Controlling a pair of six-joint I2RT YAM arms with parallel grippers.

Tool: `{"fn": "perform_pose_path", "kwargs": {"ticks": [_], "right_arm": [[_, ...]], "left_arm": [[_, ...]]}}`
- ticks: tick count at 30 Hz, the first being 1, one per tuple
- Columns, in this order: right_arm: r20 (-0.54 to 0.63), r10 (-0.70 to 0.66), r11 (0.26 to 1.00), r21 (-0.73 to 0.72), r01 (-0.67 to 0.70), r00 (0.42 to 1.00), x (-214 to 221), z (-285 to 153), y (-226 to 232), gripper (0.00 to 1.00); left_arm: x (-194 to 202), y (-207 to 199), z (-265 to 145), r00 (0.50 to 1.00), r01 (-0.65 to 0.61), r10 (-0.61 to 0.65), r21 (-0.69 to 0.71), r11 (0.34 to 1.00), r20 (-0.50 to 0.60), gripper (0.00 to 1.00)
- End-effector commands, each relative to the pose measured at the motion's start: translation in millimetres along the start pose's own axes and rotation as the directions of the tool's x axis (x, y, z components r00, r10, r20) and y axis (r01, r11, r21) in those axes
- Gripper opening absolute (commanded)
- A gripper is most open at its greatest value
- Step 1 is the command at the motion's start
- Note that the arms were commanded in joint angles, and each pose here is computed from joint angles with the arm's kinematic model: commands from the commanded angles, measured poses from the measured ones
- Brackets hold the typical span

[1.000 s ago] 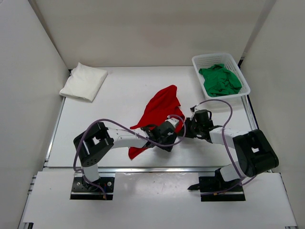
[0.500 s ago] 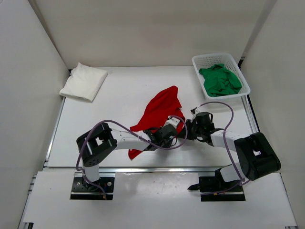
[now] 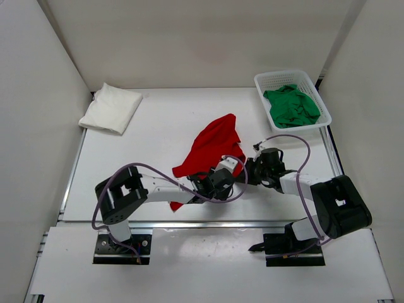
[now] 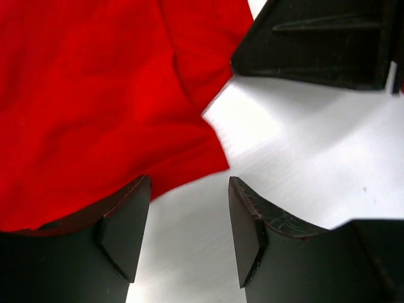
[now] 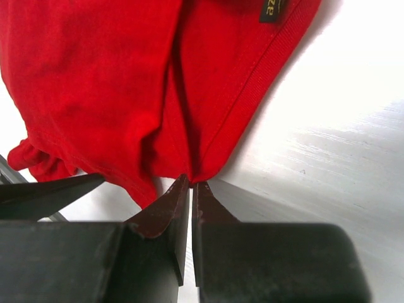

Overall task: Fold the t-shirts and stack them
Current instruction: Flatten out the tshirt

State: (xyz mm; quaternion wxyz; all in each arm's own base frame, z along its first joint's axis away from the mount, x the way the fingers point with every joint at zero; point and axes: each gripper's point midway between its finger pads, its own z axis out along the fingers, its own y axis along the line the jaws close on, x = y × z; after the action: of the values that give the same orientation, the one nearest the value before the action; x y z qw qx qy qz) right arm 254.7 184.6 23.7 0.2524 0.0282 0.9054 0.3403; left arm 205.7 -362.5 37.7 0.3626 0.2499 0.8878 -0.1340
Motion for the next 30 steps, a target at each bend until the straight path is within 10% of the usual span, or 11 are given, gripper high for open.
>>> {"fn": "perform_pose_path", "kwargs": {"ticks": [1,7,14,22,30], "right_arm": [[0.046,-0.037,0.999,-0.035,0.039,0.998,-8.7,-4.7,7.1,0.0],[0.048,-0.026,0.999,-0.037,0.028,0.999,-4.4,-5.7,5.3,0.0],[0.064,-0.03,0.999,-0.03,0.032,0.997,-5.9,-9.1,3.8,0.0],[0.087,-0.012,1.0,0.015,0.011,0.996,-18.5,-13.4,-9.1,0.0],[0.119,-0.001,0.999,0.047,-0.005,0.993,-47.0,-16.3,-9.2,0.0]], "left_arm": [[-3.5,-2.9,14.2,1.0,-0.017,0.017,-0.011,1.0,-0.001,0.62],[3.3,-3.5,23.2,1.0,-0.03,0.03,-0.021,0.999,0.0,0.61],[-19.3,19.0,11.7,0.998,0.044,-0.042,-0.052,0.998,0.045,0.0],[-118.5,89.6,-58.6,0.91,0.33,-0.334,0.059,0.942,0.247,0.0],[-182.2,293.4,-60.2,0.695,0.649,-0.577,-0.029,0.76,0.429,0.04]]}}
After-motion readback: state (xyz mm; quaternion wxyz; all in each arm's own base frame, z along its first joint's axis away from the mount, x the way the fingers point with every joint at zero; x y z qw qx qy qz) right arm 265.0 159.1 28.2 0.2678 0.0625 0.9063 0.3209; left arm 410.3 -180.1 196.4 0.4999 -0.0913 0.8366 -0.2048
